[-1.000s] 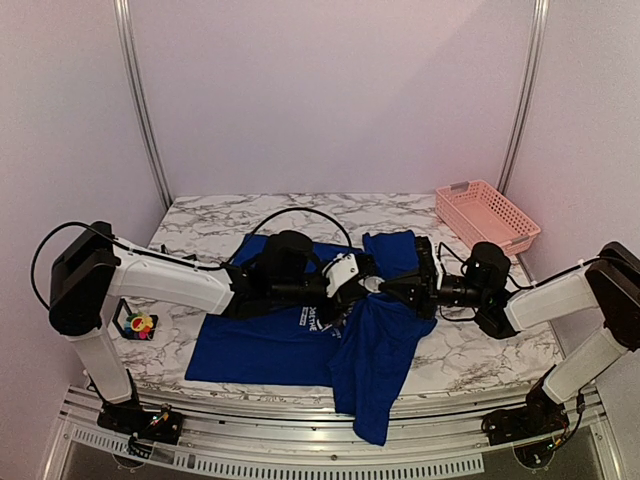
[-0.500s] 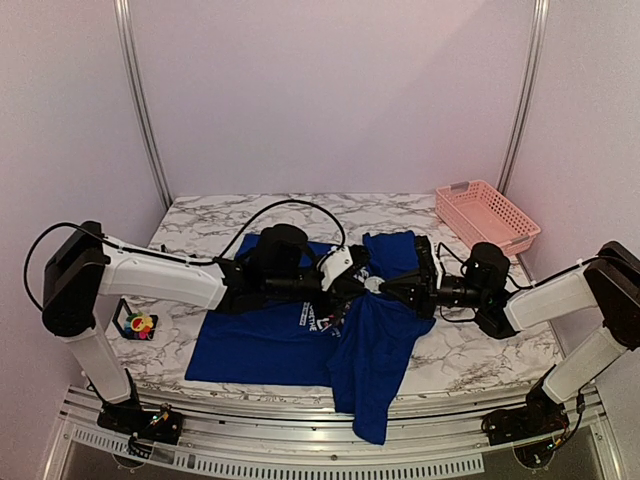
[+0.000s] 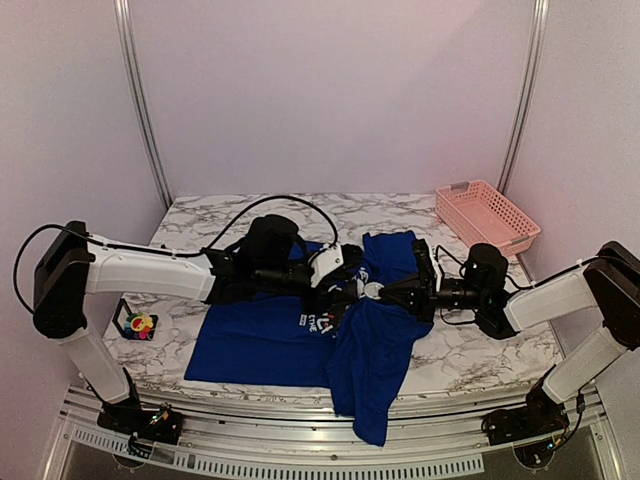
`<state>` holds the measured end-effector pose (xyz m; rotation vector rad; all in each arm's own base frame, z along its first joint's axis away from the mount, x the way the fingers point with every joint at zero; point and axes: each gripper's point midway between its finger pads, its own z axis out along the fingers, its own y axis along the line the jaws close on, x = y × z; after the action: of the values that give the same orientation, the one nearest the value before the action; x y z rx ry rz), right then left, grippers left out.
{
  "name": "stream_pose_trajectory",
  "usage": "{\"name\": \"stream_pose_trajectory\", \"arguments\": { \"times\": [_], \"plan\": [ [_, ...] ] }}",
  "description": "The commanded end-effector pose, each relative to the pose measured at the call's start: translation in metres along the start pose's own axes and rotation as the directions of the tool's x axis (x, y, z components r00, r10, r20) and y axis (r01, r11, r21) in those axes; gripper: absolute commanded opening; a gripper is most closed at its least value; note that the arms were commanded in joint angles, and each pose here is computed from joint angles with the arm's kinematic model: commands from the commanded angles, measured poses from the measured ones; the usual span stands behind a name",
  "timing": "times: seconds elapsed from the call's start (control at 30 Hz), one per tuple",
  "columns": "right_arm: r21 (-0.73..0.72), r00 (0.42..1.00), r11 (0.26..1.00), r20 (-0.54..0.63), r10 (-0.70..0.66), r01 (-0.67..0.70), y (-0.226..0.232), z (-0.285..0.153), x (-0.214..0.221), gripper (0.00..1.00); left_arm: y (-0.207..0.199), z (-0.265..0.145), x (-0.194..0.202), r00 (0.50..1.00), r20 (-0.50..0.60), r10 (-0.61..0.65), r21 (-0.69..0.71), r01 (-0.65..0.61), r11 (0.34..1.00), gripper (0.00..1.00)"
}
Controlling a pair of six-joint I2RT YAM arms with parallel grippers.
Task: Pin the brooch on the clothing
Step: Pin the brooch onto the flattened clothing.
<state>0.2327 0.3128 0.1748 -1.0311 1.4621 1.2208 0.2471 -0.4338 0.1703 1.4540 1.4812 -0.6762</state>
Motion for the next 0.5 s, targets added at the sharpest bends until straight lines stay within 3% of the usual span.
{"name": "stream_pose_trajectory", "arguments": {
  "times": [0.0, 0.1, 0.23, 0.47],
  "plan": [
    [-0.023, 0.999, 0.999, -0.018, 0.027, -0.027, 0.002, 0.001, 0.008, 0.0, -0.004, -0.013, -0.011, 0.999, 0.02, 0.027, 0.067, -0.028, 0.997, 0.53],
    [-0.028, 0.999, 0.999, -0.019, 0.03, -0.03, 0.002, 0.001, 0.009, 0.0, 0.0, -0.015, -0.022, 0.999, 0.047, -0.013, 0.083, 0.009, 0.996, 0.47],
    [-0.025, 0.999, 0.999, -0.019, 0.029, -0.029, 0.001, 0.001, 0.008, 0.0, 0.006, -0.01, -0.03, 0.983, 0.053, -0.175, 0.118, 0.168, 0.979, 0.36],
    [-0.035, 1.0, 0.999, -0.01, 0.012, -0.013, 0.002, 0.002, 0.004, 0.0, -0.009, 0.002, -0.019, 0.968, 0.012, -0.249, 0.221, 0.24, 0.945, 0.42]
  ]
}}
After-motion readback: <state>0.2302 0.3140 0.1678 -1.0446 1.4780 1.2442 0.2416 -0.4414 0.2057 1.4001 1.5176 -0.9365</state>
